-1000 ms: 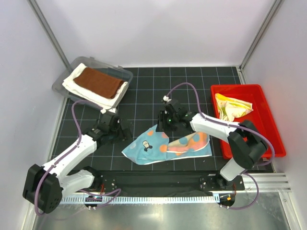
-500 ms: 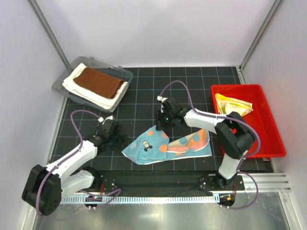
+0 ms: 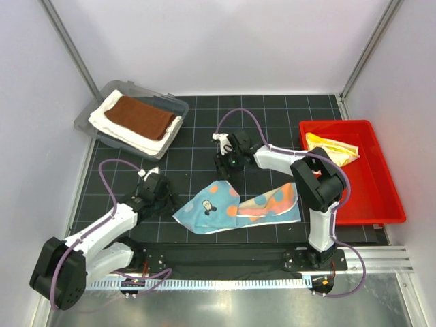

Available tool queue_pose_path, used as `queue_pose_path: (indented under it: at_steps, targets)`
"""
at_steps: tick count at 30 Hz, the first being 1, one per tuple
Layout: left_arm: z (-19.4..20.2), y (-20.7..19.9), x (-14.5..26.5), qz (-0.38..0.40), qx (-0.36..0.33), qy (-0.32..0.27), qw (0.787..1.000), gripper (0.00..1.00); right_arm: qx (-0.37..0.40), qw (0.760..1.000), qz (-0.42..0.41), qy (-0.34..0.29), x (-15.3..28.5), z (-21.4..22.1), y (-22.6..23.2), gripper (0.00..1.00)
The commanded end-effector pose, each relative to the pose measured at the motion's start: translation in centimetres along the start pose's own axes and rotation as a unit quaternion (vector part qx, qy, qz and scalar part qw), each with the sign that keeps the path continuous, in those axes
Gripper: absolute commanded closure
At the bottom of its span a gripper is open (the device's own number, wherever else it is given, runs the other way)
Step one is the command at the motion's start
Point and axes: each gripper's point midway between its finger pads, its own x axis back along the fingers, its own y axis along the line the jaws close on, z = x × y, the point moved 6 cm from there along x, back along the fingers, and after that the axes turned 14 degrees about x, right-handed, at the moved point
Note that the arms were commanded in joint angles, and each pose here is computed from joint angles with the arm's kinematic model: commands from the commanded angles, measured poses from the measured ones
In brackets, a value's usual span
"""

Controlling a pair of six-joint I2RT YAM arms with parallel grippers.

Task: Fold and stack the towels
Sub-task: Flatten out the crumpled towel

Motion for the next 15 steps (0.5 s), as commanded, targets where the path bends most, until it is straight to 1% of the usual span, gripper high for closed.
queue_pose_path:
  at_steps: [1, 2, 4, 8, 10, 11, 13, 14, 15]
  targets:
    - [-0.7, -0.4, 0.2, 0.015, 0.000, -0.028, 0.999, 0.28, 0.040, 0.996, -0.072, 0.033, -0.8, 1.4, 1.1, 0.49]
    - [-0.8, -0.4, 0.2, 0.016, 0.000, -0.028, 0.999, 0.28, 0.041, 0.994, -0.096, 0.032, -0.8, 1.4, 1.6, 0.52]
    - [-0.8, -0.5, 0.3, 0.020, 0.000, -0.027, 0.999, 0.28, 0.048, 0.992, -0.110, 0.035, -0.6, 1.9, 1.9, 0.55]
    - [-0.7, -0.5, 0.5, 0.024, -0.001, -0.028, 0.999, 0.29, 0.051, 0.991, -0.116, 0.040, 0.1, 2.6, 2.2, 0.57]
    - [-0.6, -0.5, 0.6, 0.031, -0.008, -0.023, 0.999, 0.28, 0.050, 0.992, -0.110, 0.045, 0.3, 3.0, 2.0, 0.61]
    - [-0.4, -0.9, 0.6, 0.045, -0.009, -0.013, 0.999, 0.28, 0.049, 0.992, -0.104, 0.043, 0.5, 3.0, 1.9, 0.71]
    - [-0.1, -1.0, 0.6, 0.051, -0.014, -0.002, 0.999, 0.27, 0.044, 0.995, -0.084, 0.043, 0.6, 3.4, 1.2, 0.88]
    - [0.0, -1.1, 0.6, 0.054, -0.013, 0.003, 0.998, 0.27, 0.043, 0.995, -0.079, 0.040, 1.0, 3.3, 1.1, 0.99]
    - [0.2, -1.0, 0.6, 0.052, -0.014, 0.008, 0.998, 0.27, 0.040, 0.996, -0.073, 0.040, 1.2, 3.4, 0.7, 0.99]
